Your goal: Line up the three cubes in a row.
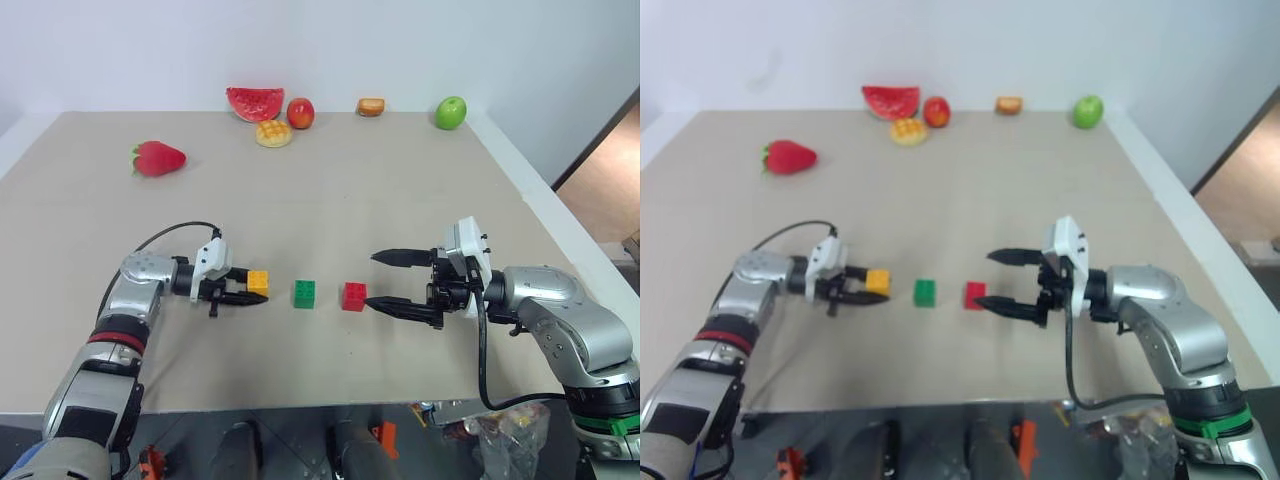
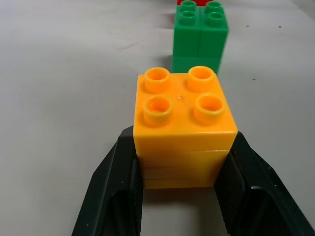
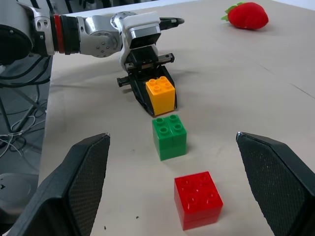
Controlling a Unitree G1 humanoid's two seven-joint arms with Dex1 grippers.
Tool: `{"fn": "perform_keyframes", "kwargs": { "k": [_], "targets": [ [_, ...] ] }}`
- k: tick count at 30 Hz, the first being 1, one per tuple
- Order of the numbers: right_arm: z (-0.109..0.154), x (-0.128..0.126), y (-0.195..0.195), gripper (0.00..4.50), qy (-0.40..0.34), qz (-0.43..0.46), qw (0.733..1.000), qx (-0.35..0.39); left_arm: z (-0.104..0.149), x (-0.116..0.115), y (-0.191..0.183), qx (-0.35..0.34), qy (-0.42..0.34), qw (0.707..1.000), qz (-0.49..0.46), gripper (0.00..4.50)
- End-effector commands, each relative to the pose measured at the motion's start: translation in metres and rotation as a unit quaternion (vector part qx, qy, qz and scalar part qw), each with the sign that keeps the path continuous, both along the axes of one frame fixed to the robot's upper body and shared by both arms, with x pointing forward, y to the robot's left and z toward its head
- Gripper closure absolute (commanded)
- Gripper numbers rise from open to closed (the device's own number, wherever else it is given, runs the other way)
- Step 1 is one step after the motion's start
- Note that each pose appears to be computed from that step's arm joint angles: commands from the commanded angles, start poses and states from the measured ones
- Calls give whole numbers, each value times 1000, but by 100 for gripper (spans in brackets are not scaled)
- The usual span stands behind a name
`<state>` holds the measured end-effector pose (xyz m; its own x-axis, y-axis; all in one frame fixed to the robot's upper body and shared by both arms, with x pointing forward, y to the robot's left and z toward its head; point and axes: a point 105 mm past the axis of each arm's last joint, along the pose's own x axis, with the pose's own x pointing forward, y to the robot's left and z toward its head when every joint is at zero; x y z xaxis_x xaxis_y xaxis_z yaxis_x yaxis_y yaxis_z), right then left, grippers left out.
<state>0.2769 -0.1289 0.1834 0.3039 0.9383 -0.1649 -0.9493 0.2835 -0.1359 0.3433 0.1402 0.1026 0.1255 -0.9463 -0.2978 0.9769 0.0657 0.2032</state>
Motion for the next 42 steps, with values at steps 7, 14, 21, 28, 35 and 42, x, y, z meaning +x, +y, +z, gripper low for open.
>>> {"fn": "perform_keyframes", "kwargs": {
  "k": [7, 14, 21, 28, 35, 42],
  "targets": [
    [12, -3, -2, 23, -30, -1, 1000, -8, -5, -8, 1, 0, 0, 1000, -24, 316],
    [12, -2, -1, 23, -29, 0, 1000, -9, -6, -9, 15, 2, -4, 1000, -10, 316],
    [12, 0, 0, 23, -30, 3, 1000, -9, -7, -9, 17, 0, -5, 1000, -5, 316],
    [12, 0, -1, 23, -30, 2, 1000, -10, -5, -7, 21, 0, -6, 1000, 1, 316],
    [11, 0, 0, 23, -29, 1, 1000, -10, -9, -9, 21, 1, 12, 1000, -1, 203],
    [13, 1, 0, 23, -30, 1, 1000, -9, -6, -5, 22, 3, -6, 1000, 10, 3]
  ]
}}
